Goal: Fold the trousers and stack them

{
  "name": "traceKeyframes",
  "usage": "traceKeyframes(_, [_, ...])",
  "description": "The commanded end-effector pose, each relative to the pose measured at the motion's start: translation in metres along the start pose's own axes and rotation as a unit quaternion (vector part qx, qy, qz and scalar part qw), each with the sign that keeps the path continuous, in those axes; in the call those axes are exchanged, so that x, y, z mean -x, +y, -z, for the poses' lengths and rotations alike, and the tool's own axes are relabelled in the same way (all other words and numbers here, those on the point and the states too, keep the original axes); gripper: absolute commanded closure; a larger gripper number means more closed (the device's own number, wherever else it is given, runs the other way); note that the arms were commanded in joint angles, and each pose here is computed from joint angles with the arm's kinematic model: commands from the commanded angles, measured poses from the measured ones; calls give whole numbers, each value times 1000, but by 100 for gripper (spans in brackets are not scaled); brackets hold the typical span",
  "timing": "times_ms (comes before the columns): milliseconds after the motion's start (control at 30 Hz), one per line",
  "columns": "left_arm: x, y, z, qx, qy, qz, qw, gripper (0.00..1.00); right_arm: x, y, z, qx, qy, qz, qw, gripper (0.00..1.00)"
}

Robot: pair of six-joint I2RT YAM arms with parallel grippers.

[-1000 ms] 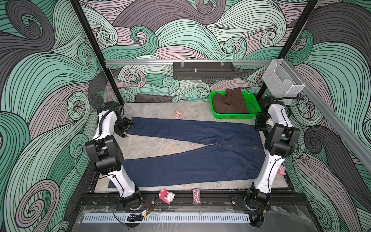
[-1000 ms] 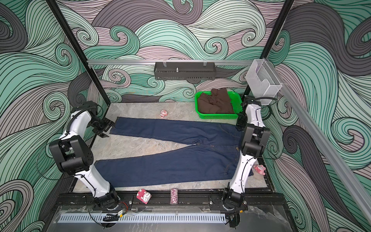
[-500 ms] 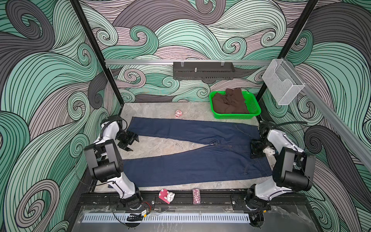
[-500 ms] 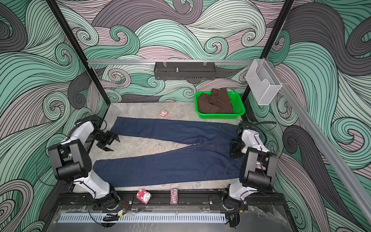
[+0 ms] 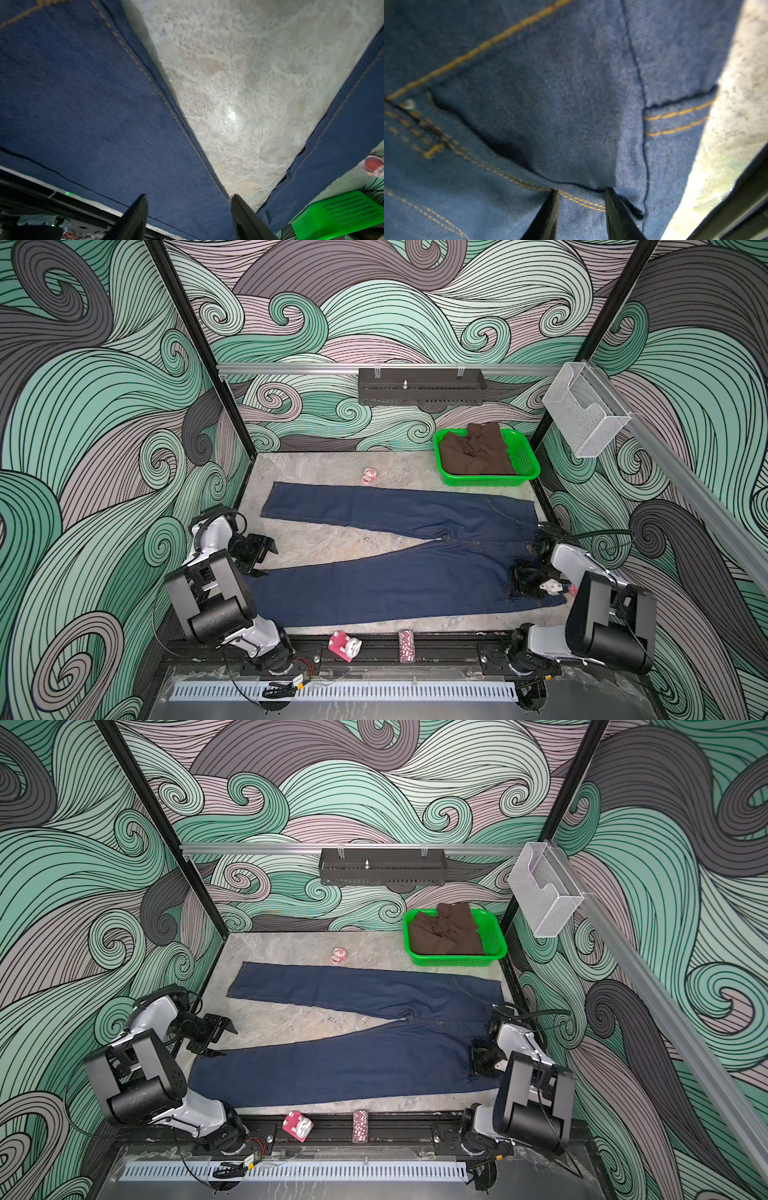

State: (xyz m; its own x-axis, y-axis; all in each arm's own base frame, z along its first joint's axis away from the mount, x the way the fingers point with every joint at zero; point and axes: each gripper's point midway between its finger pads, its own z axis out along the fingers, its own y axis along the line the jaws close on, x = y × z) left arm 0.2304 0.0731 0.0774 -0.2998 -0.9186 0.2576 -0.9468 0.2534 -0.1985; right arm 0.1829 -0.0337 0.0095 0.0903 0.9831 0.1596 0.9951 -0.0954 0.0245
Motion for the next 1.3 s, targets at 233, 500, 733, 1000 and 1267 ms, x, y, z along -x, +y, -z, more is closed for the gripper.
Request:
traceKeyframes(233, [2,13,10,8,-26,-2,1000,33,3,-11,32,3,-33,50,998,48])
traceKeyframes(500, [5,28,-12,30,-19,19,999,33,12,23,57,33,-57,59,996,35])
traceKeyframes(733, [15,39,-29,63,-23,23,997,35,11,15,25,18,-34,37,999,45])
traceKeyframes(1000, [36,58,-35,127,-56,16,990,36,3,-15,-13,-34,7,33,999,46])
traceKeyframes(1267, [53,64,-55,151,-42,12,987,36,-3,-36,-13,-32,11,43,998,46])
